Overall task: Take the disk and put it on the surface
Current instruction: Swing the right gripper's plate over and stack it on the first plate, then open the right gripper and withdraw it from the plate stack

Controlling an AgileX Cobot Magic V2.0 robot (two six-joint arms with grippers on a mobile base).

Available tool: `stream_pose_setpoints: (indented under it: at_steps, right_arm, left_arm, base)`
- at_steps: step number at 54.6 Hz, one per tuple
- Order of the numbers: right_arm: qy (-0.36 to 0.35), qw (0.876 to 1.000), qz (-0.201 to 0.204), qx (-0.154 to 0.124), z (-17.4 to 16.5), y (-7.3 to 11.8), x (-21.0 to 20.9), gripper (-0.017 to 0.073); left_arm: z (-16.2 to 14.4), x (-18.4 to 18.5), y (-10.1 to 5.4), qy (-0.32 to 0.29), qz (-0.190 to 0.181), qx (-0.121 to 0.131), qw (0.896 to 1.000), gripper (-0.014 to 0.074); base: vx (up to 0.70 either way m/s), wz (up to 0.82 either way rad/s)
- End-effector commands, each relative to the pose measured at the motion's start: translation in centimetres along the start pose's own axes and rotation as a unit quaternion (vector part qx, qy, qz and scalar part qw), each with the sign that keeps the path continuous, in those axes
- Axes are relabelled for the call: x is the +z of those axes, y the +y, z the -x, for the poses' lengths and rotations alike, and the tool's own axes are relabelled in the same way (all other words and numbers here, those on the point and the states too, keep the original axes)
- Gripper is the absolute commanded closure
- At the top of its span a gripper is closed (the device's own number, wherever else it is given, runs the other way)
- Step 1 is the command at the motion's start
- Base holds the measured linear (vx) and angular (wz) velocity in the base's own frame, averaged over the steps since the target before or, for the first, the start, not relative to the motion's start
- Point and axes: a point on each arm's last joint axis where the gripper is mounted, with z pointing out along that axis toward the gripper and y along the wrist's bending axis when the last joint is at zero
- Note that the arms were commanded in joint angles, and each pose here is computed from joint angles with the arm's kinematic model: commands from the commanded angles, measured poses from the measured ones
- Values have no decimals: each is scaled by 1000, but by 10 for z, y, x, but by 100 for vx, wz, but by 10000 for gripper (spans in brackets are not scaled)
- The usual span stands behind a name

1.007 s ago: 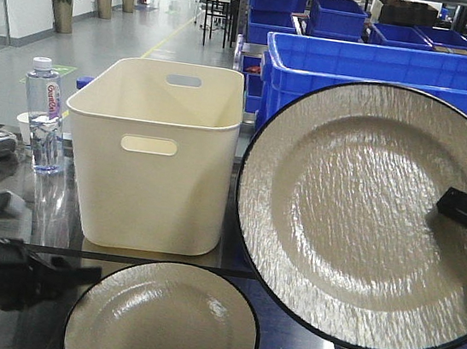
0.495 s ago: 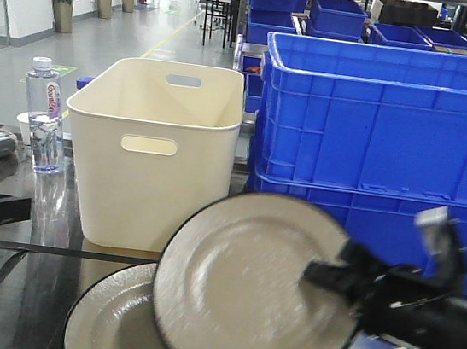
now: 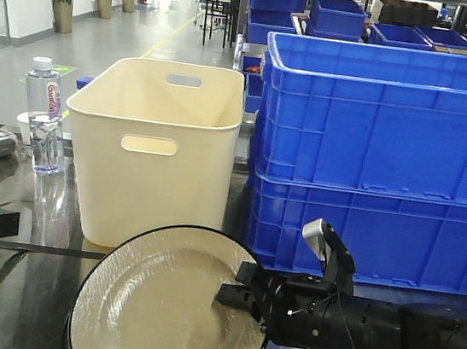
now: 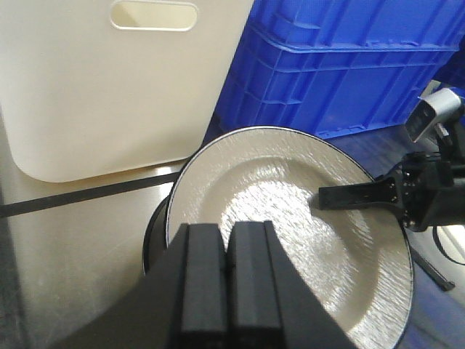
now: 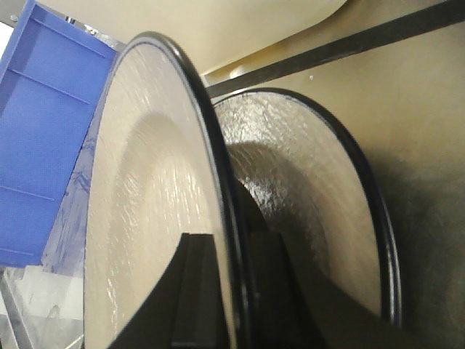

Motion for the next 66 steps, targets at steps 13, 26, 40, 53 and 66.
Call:
stream_pose_setpoints:
  at_steps: [13,26,40,53,66]
  right_arm:
    - [-40,995,53,-77,15,27,-13,-20]
    - [-59,934,-5,-351,20,30,-25,-34]
    - [-141,849,-209,-465,48,32,-67,91]
    - [-267,829,-280,-404,58,66,-138,414]
    - [-360,810,-290,-361,25,89,-220,573]
  left_arm:
    - [13,-7,-8,-31,-15,-14,999,601]
    - [9,-7,-10,-11,-21,-17,1000,601]
    - [5,-7,-8,15,-12,-3,1000,600]
    - [-18,-8,19,101,120,6,988,595]
    - [-73,-17,56,184,280,11,942,595]
  base:
    - [0,0]
    - [0,0]
    - [0,0]
    - [0,0]
    - [0,0]
